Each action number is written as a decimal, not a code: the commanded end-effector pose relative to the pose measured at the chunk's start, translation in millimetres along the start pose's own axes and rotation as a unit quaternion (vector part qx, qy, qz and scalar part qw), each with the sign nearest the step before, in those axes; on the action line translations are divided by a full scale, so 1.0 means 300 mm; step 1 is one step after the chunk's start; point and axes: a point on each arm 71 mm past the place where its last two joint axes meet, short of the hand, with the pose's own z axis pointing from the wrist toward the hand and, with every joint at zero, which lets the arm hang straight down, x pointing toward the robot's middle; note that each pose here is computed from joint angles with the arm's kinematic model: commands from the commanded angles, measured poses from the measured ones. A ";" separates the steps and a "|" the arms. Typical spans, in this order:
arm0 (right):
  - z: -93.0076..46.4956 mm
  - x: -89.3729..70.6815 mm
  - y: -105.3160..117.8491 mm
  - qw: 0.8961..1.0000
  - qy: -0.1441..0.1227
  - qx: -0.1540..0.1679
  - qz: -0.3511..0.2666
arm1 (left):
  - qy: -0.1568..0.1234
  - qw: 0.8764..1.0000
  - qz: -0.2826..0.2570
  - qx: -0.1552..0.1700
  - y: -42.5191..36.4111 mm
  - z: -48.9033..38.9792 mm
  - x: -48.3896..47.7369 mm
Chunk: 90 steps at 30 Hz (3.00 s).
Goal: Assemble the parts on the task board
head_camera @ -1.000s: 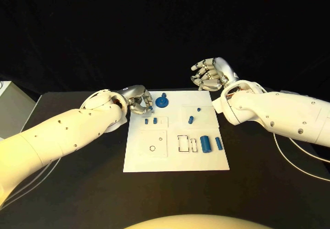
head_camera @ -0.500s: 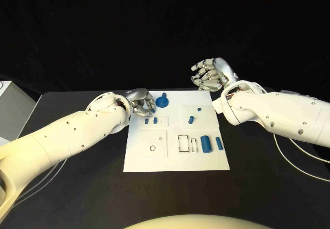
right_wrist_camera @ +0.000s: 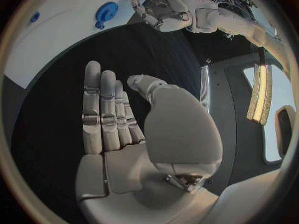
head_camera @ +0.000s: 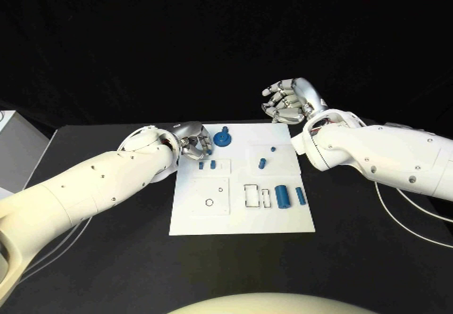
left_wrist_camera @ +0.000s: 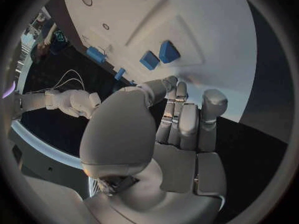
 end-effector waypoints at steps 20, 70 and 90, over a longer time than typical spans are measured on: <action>-0.001 0.001 0.004 1.000 0.001 -0.006 0.000 | 0.021 1.000 0.005 -0.007 0.001 0.006 0.017; -0.010 0.015 -0.097 0.972 0.167 -0.019 -0.163 | -0.111 0.930 -0.351 -0.003 0.174 -0.185 -0.171; -0.055 0.082 -0.167 0.887 0.211 -0.019 -0.409 | -0.082 0.808 -0.575 0.098 0.083 -0.380 -0.092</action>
